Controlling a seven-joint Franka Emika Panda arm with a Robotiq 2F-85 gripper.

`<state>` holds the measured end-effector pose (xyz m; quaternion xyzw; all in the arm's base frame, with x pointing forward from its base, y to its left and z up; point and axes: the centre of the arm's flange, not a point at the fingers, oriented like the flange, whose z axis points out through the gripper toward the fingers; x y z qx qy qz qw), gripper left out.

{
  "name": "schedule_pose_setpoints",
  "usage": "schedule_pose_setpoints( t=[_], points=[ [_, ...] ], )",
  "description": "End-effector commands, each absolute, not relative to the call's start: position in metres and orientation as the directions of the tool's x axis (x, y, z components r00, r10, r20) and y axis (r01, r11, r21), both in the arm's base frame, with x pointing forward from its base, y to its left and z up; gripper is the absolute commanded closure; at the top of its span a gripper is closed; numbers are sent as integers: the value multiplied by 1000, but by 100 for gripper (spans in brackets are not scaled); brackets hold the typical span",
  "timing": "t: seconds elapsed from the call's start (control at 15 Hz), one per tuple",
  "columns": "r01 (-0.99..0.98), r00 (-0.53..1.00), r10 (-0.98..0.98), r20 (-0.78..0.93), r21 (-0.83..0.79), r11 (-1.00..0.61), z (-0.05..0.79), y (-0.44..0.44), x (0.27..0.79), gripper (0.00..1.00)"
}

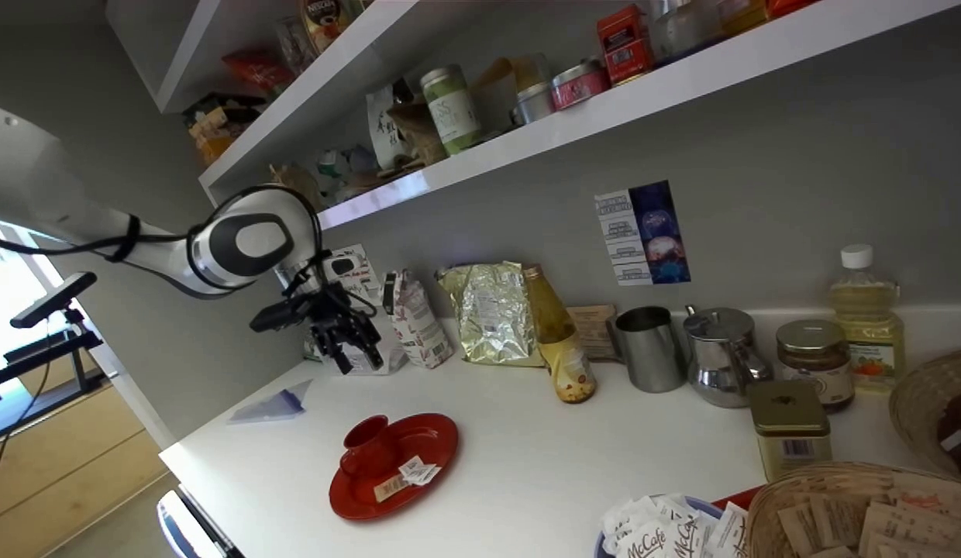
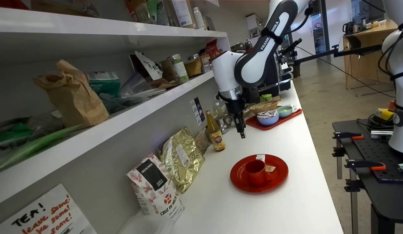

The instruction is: Put the red mug on the red plate.

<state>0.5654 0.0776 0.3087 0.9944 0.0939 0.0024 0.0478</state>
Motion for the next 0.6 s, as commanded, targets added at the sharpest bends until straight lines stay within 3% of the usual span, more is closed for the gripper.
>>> schedule_pose_setpoints(
  t=[0.0, 0.53],
  points=[
    [184, 983, 185, -1, 96, -978, 313, 76, 562, 0],
    [188, 982, 188, -13, 95, -978, 309, 77, 556, 0]
  ],
)
